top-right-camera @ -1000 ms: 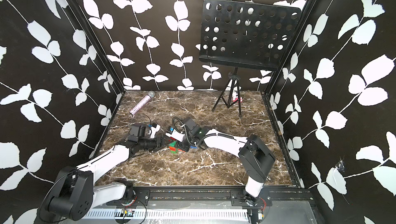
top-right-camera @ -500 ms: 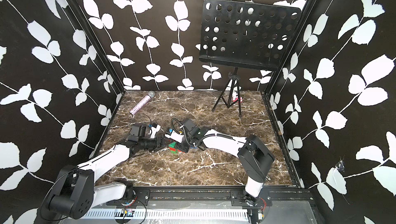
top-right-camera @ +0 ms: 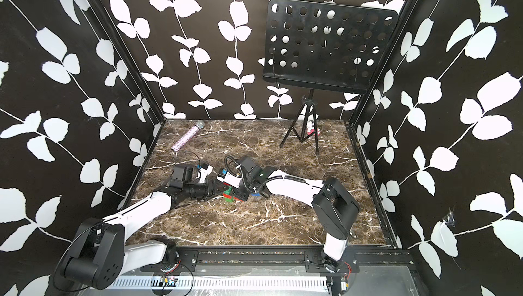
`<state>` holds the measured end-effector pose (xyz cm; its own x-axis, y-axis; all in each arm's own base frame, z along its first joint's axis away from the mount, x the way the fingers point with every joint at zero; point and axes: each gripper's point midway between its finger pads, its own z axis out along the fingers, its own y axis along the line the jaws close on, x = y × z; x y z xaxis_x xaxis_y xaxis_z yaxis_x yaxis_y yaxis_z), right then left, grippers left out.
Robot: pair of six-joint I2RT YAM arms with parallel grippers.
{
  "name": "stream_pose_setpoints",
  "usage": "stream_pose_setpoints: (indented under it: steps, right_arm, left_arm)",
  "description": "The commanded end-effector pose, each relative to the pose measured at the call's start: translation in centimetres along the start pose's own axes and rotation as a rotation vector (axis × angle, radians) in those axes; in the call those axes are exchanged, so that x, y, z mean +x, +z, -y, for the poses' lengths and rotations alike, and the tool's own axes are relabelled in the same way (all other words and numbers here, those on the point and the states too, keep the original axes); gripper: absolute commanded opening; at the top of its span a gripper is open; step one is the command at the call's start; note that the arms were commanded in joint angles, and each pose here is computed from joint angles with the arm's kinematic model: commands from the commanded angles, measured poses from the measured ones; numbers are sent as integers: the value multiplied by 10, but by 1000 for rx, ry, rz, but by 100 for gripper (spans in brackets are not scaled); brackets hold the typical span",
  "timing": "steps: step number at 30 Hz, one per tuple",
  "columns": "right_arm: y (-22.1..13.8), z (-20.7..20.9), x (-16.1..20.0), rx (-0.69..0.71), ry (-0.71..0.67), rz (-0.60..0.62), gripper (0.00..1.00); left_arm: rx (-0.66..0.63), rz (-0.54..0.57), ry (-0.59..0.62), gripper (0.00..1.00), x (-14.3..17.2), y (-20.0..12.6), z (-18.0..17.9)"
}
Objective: Assemble the letter r with lego
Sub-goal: Assemble the lego brick with the lego brick.
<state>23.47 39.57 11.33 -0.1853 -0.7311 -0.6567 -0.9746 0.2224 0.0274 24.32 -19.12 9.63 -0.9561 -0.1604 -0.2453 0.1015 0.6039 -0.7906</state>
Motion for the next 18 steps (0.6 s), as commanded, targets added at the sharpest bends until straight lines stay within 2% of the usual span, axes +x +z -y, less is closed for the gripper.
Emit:
stream_pose_setpoints:
  steps: [1, 13, 18]
  right_arm:
    - [-5, -3, 12, 6, 4, -53, 9]
    - [-9, -2, 11, 3, -31, -102, 9]
    - [-7, -3, 17, -11, -28, -135, 8]
  left_arm:
    - [-8, -14, -6, 57, 7, 2, -8]
    - [-42, -31, -28, 35, 15, 7, -21]
    - [-56, -37, -37, 31, 20, 7, -28]
